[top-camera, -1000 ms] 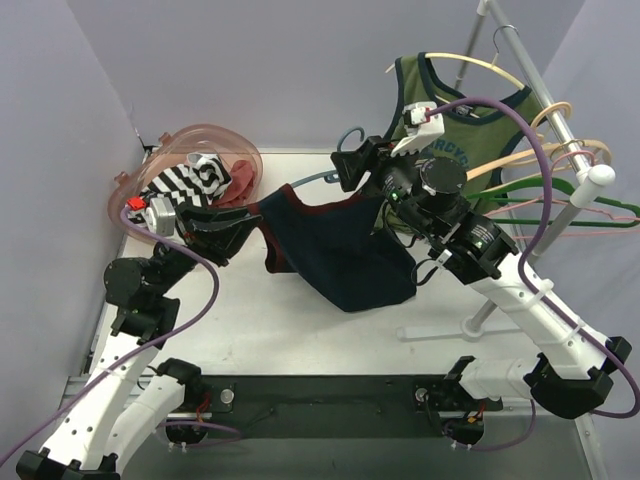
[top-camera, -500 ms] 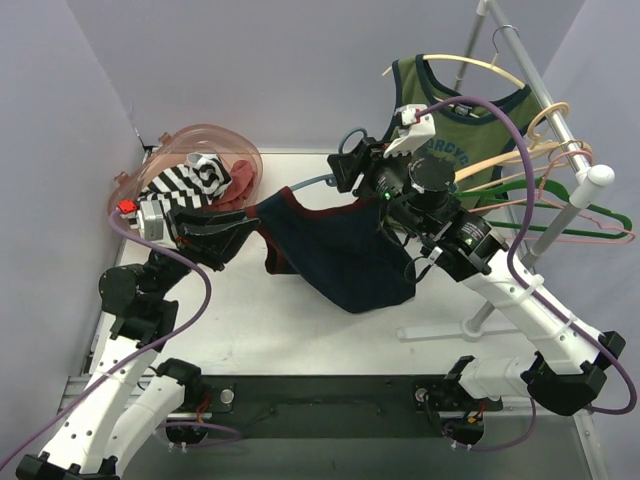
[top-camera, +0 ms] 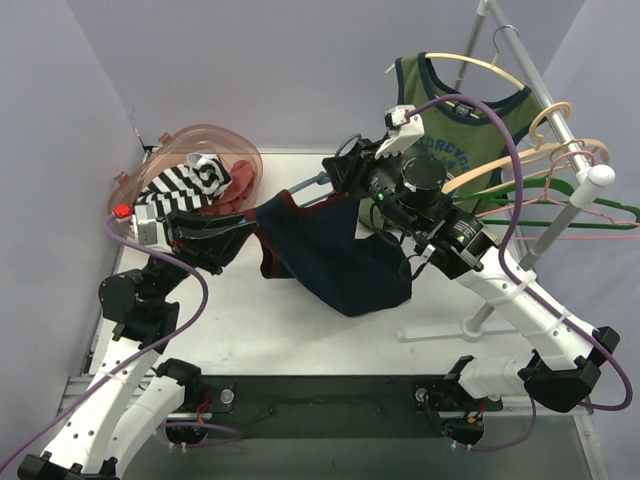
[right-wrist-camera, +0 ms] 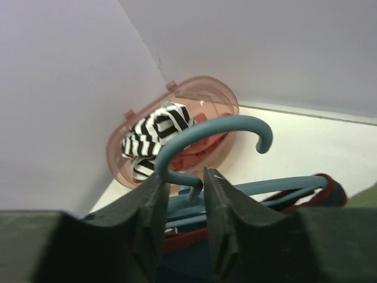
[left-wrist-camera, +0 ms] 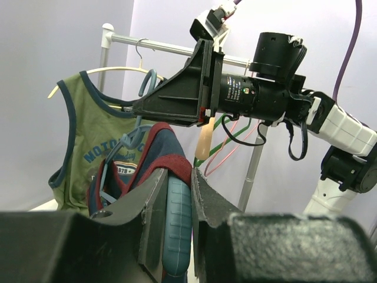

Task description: Remove the tank top from the hanger

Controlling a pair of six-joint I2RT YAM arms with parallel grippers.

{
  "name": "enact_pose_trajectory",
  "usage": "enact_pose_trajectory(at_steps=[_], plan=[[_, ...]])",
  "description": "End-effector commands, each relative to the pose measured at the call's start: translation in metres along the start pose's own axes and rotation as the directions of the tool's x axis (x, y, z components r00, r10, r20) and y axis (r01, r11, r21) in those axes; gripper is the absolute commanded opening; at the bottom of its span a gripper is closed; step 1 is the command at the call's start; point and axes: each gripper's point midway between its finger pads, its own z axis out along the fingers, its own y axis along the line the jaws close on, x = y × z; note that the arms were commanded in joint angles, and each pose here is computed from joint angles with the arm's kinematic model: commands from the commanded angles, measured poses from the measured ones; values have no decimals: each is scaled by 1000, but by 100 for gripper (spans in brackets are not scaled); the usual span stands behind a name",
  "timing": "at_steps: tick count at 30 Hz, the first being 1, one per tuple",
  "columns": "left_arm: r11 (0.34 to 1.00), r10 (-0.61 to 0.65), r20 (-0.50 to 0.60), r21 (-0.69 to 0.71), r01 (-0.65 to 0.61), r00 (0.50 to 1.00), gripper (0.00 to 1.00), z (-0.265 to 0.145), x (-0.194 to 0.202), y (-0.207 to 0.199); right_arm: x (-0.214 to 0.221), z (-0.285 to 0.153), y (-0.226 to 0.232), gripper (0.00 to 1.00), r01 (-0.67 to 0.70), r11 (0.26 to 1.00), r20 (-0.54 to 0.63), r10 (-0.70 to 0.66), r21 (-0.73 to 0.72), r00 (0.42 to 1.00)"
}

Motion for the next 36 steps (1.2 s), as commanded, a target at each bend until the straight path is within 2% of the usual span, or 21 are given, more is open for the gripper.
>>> enact_pose_trajectory(at_steps=[1,2,3,5,8,12,16,17,19,20,22,24,27,28,30,31,36], plan=[[997,40,96,66,-47,995,0,0,-28,-23,-35,-6,15,38,-50,994,148,63,-93,987],[997,39,97,68,-46,995,0,0,-29,-24,-44,-11,17,43,-56,992,189,77,-114,979],[997,29,100,71,-36,995,0,0,-31,-26,-32,-9,13,44,-52,993,176,70,-109,982],[994,20,123,101,-32,992,0,0,-35,-31,-37,-12,13,43,-42,992,204,65,-115,977],[991,-10,131,131,-8,991,0,1,-38,-36,-40,-12,12,35,-54,992,204,76,-110,976],[991,-31,150,133,11,988,0,0,-40,-37,-46,-18,18,33,-68,987,211,99,-145,973],[990,-37,117,140,21,992,0,1,-32,-35,-55,-24,21,0,-61,985,230,97,-159,968],[990,-34,111,138,19,993,0,0,-30,-35,-59,-25,19,0,-62,986,242,98,-154,965],[994,-16,94,112,6,995,16,-2,-23,-29,-66,-29,20,0,-50,987,259,89,-152,962],[994,19,101,101,-30,995,39,-5,-24,-30,-74,-33,21,0,-46,987,273,88,-154,958],[999,21,65,23,-22,998,50,-9,-15,-15,-75,-33,17,0,-24,992,264,57,-124,963],[997,80,41,-25,-79,996,55,-12,-13,-9,-82,-35,14,0,-17,995,268,43,-98,963],[991,85,-48,-97,-90,995,59,-21,9,8,-85,-37,8,0,-23,998,263,38,-62,964],[991,57,-109,-113,-69,992,60,-25,25,14,-86,-37,8,0,-29,998,261,42,-55,964],[993,42,-177,-97,-60,983,61,-27,43,18,-87,-38,9,0,-37,998,254,50,-56,966],[997,32,-206,-68,-47,978,67,-29,53,17,-88,-37,9,0,-41,997,253,54,-58,966],[998,23,-199,-49,-33,980,70,-24,63,25,-92,-36,17,0,-63,994,249,83,-85,965]])
